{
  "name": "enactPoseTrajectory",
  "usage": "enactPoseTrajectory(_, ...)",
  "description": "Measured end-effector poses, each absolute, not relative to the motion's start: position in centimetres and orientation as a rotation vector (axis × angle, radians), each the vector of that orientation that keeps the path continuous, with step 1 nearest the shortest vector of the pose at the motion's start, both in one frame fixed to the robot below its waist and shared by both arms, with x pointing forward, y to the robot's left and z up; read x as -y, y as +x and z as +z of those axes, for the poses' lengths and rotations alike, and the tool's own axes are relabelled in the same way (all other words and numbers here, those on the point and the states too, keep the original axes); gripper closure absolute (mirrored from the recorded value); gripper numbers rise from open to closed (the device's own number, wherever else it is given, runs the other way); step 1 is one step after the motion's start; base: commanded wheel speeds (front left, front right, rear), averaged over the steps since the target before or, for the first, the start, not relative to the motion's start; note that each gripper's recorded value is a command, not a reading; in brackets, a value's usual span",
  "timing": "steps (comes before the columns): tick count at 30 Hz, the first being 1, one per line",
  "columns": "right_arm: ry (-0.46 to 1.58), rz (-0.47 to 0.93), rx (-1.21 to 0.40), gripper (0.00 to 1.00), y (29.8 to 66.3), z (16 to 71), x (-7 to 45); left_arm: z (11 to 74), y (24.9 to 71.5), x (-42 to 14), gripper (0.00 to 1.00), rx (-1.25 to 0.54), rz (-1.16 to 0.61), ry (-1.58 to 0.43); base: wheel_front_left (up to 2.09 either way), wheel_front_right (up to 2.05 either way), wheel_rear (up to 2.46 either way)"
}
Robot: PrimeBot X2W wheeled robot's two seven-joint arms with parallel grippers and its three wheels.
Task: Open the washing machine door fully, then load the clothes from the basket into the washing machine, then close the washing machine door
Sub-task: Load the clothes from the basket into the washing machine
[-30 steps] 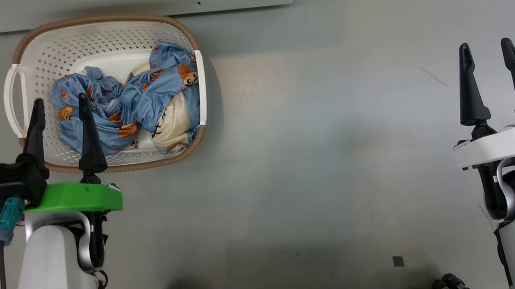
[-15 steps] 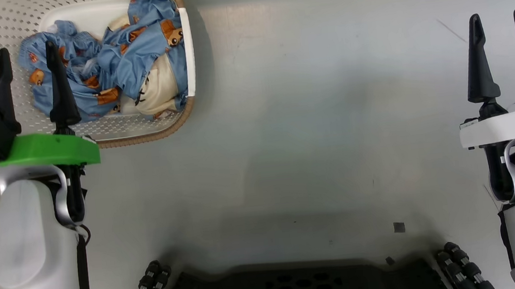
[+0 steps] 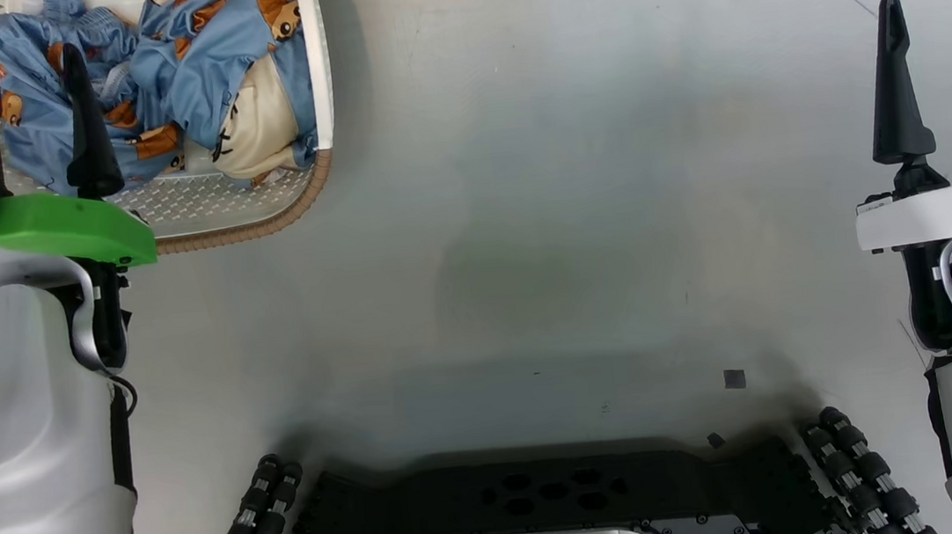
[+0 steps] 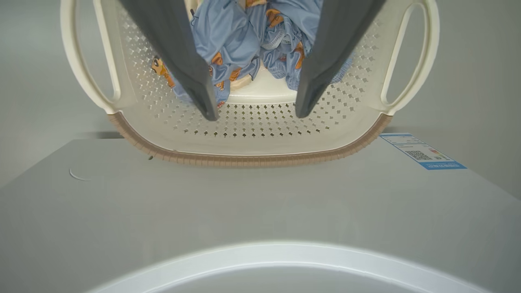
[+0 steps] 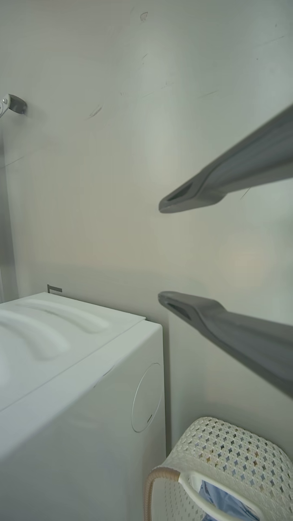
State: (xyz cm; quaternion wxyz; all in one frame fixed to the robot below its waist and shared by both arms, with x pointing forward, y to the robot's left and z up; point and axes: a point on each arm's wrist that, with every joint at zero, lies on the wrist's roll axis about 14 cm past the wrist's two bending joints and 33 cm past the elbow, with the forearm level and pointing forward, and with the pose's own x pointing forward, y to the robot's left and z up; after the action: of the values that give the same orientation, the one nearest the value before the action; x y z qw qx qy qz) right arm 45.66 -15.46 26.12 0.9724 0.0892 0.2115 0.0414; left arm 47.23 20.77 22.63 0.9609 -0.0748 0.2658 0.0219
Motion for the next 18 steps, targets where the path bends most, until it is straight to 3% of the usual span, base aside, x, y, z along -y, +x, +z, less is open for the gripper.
enactPoseTrajectory(18, 0.162, 0.053, -0.498, 0.00, 44.5, 23.0, 16.5, 16.3, 47.1, -22.5, 0.00, -0.733, 0.071, -0.123, 0.00, 0.00, 0.00)
